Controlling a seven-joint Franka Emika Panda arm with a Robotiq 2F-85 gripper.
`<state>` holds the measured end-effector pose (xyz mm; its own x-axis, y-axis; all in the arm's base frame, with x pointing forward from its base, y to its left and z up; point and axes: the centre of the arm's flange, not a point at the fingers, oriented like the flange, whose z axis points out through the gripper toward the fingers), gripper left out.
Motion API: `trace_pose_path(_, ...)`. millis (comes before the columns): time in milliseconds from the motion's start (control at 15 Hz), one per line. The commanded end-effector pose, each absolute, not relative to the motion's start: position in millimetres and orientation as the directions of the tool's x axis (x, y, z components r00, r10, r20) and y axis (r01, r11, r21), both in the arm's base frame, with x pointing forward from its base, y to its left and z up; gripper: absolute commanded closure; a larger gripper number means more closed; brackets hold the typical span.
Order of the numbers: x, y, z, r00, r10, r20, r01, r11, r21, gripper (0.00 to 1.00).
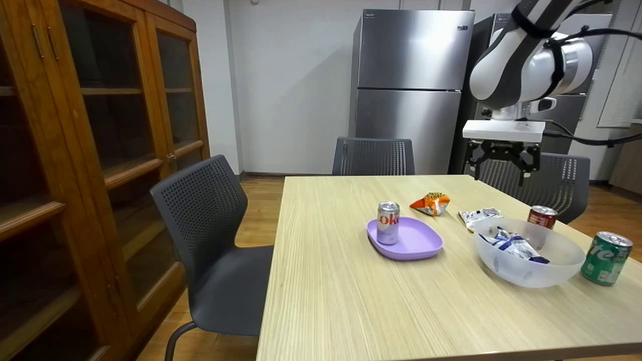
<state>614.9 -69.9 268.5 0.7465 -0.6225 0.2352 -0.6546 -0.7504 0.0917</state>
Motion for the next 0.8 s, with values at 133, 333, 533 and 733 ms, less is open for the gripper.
trace_pose_path(133,616,-70,266,0.748,-0.622,0.234,-0.654,-0.751,0.095,0.00)
trace_pose_path(333,615,-70,264,0.748,-0.622,0.232,-0.654,-0.751,0.097,0.00)
trace_pose_path(533,618,-67,262,0.757,-0.612,0.229,-0.643,-0.760,0.094,0.00)
trace_pose_path(733,630,-58,258,0.746,-0.623,0.235,-0.653,-0.753,0.079,0.00)
